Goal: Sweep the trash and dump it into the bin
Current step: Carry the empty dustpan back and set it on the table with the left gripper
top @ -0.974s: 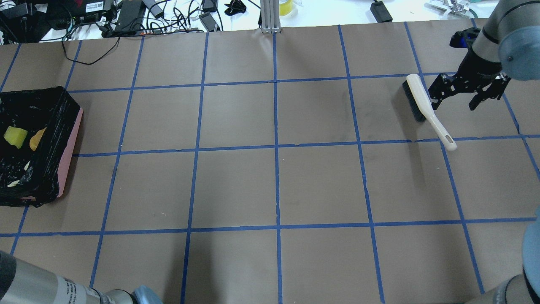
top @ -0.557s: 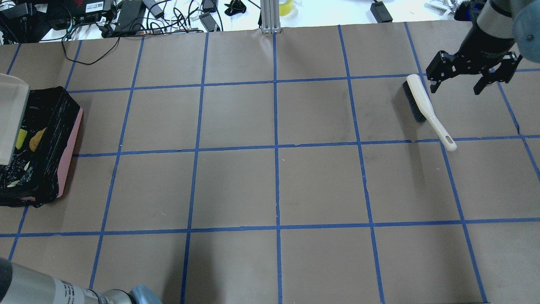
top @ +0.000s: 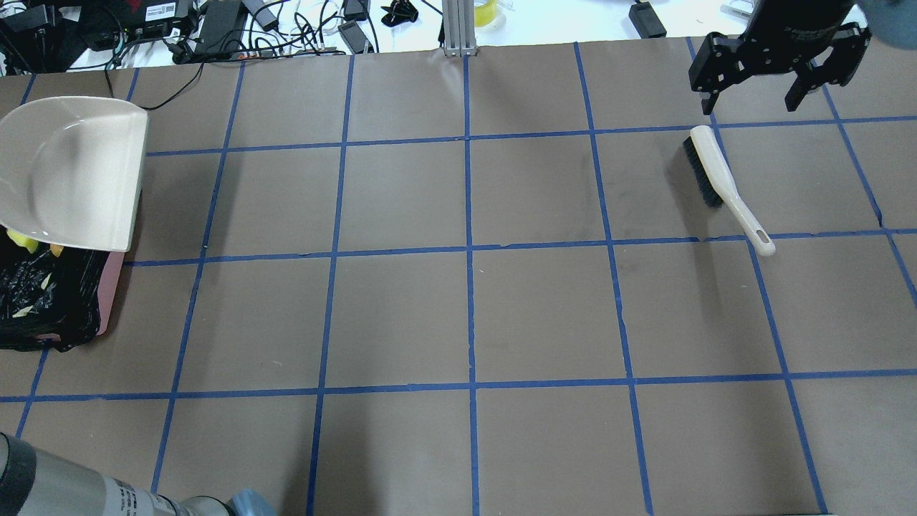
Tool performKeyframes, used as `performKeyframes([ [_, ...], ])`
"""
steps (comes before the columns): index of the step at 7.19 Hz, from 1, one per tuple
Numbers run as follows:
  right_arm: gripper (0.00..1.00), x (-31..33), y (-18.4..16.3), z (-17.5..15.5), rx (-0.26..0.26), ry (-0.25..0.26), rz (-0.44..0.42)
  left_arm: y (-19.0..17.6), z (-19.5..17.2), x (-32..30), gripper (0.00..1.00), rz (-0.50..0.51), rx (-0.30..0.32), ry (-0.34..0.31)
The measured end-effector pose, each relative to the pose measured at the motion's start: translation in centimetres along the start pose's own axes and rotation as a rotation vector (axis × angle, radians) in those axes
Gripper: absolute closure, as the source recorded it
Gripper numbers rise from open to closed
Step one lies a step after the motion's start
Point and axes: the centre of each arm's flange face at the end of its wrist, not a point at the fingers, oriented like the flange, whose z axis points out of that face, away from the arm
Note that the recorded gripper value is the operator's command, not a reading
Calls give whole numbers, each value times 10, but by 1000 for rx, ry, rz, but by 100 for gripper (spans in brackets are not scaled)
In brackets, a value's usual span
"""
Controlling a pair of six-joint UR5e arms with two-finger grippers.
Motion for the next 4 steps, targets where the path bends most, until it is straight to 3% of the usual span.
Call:
performKeyframes([
  [2, 0, -4, 14, -28, 15, 4, -4, -71, 52, -27, 100, -47, 46, 47],
  [4, 0, -5, 17, -35, 20, -6, -5, -156, 121, -47, 100, -102, 41, 89],
])
